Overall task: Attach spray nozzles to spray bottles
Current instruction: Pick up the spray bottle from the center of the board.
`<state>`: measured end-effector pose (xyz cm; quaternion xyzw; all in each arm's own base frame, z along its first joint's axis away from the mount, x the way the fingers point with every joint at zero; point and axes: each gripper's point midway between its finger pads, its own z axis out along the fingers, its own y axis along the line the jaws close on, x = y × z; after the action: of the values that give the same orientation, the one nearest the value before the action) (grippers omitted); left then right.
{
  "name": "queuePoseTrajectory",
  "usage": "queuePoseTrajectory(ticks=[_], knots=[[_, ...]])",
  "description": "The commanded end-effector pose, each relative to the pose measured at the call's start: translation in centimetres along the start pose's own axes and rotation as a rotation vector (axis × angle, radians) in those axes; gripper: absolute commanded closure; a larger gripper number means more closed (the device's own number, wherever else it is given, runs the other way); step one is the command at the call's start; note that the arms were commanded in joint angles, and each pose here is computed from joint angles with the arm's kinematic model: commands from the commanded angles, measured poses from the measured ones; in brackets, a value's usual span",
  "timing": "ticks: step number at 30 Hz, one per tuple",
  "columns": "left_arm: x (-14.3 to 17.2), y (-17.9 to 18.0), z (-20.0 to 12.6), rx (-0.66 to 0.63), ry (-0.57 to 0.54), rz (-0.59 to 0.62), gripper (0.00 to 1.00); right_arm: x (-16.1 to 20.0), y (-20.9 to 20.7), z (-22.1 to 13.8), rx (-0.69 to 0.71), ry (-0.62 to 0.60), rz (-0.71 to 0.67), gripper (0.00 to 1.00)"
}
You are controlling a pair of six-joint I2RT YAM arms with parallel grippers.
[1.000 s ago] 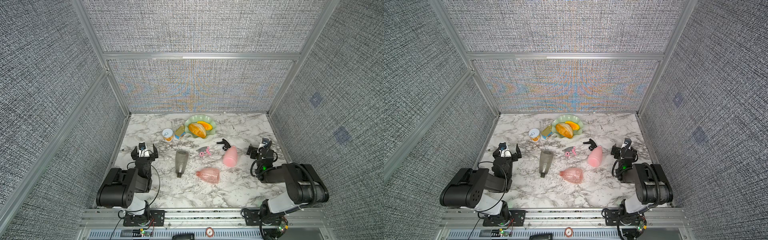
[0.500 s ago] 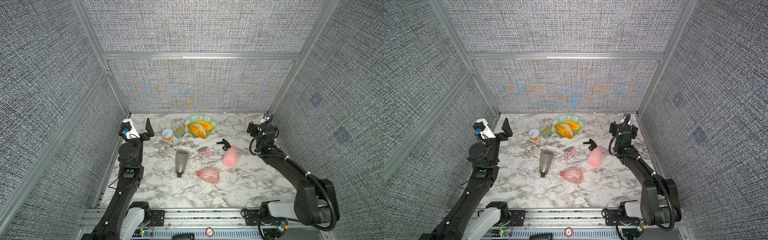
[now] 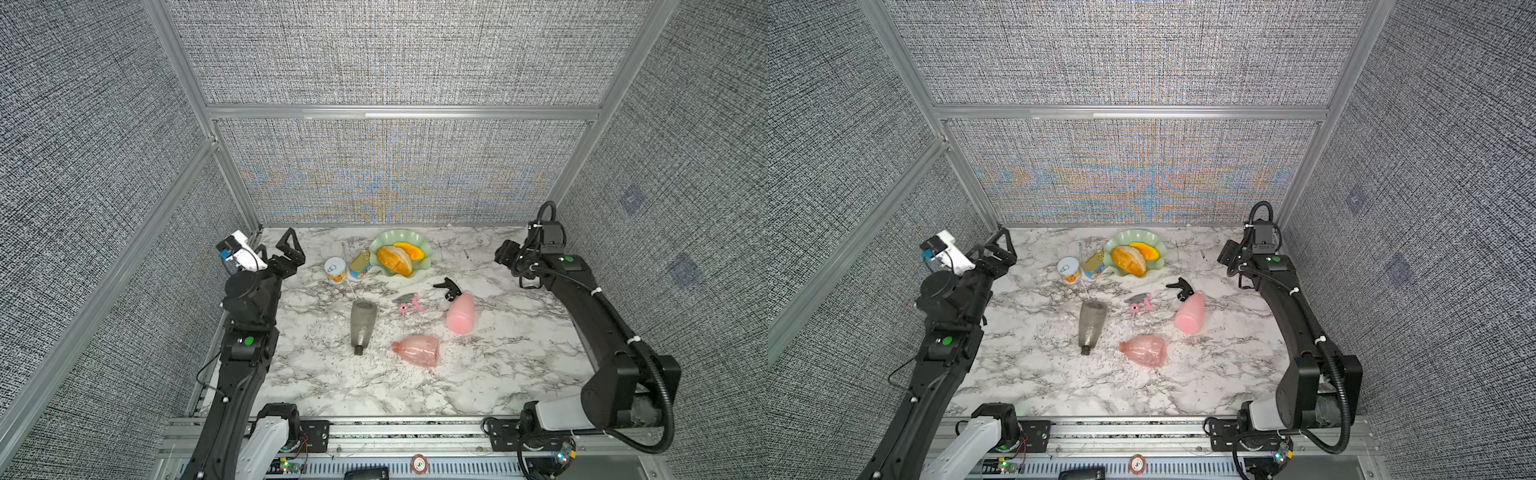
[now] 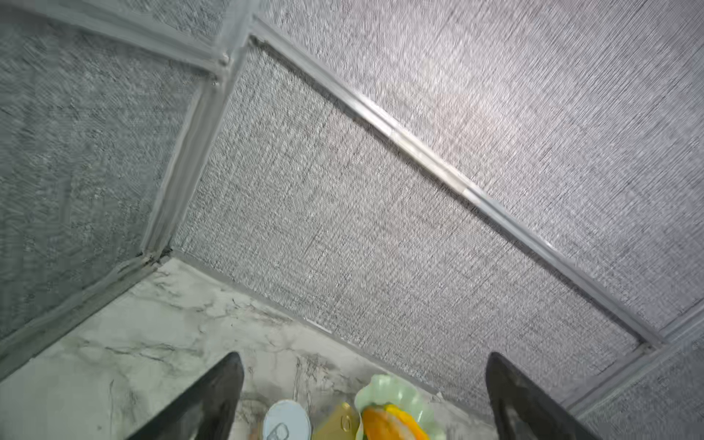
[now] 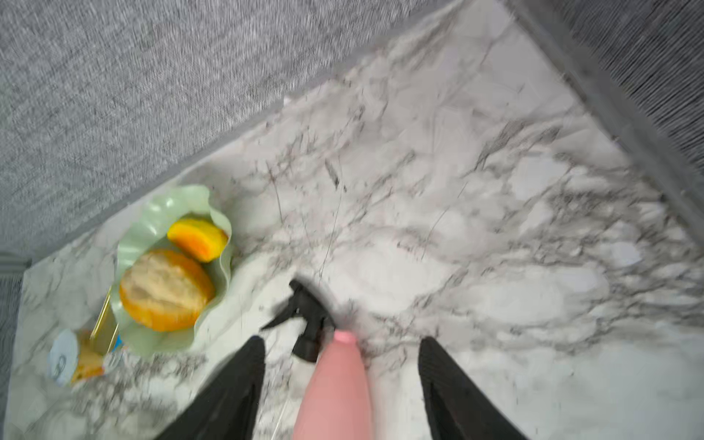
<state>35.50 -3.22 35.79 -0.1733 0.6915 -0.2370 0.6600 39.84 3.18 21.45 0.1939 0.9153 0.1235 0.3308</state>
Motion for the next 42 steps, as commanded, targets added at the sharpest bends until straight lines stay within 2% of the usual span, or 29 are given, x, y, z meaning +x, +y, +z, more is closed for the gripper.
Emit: queuePoseTrajectory(ticks=[1, 4, 6, 10, 17, 26, 35, 42], knots=[[3.7, -0.6, 1.4, 0.065, 0.177, -0.026, 0.09, 5.2, 0.0, -0.4, -0.026, 0.239, 0.030, 0.23], [6.0, -0.9, 2.3, 0.123, 0.251, -0.035, 0.14, 7.3, -0.2, 0.1, -0.034, 0.331, 0.038, 0.19], [7.0, -1.1, 2.4, 0.157, 0.271, -0.073, 0.14, 8.9, 0.3, 0.6, -0.069, 0.408, 0.048, 0.18], [9.1, -3.4, 1.9, 0.322, 0.379, -0.152, 0.12, 11.9, 0.5, 2.3, -0.097, 0.534, 0.100, 0.17], [10.3, -4.1, 2.0, 0.365, 0.459, -0.175, 0.11, 14.7, 1.4, 5.5, -0.097, 0.667, 0.107, 0.15], [11.2, -3.6, 1.7, 0.366, 0.467, -0.209, 0.10, 15.3, 0.1, 7.4, -0.003, 0.726, 0.079, 0.14], [11.6, -3.4, 1.7, 0.358, 0.479, -0.219, 0.10, 17.9, -0.4, 9.7, -0.005, 0.812, 0.112, 0.15], [11.7, -3.1, 1.7, 0.350, 0.478, -0.214, 0.10, 18.3, 0.0, 10.5, -0.016, 0.810, 0.124, 0.17]])
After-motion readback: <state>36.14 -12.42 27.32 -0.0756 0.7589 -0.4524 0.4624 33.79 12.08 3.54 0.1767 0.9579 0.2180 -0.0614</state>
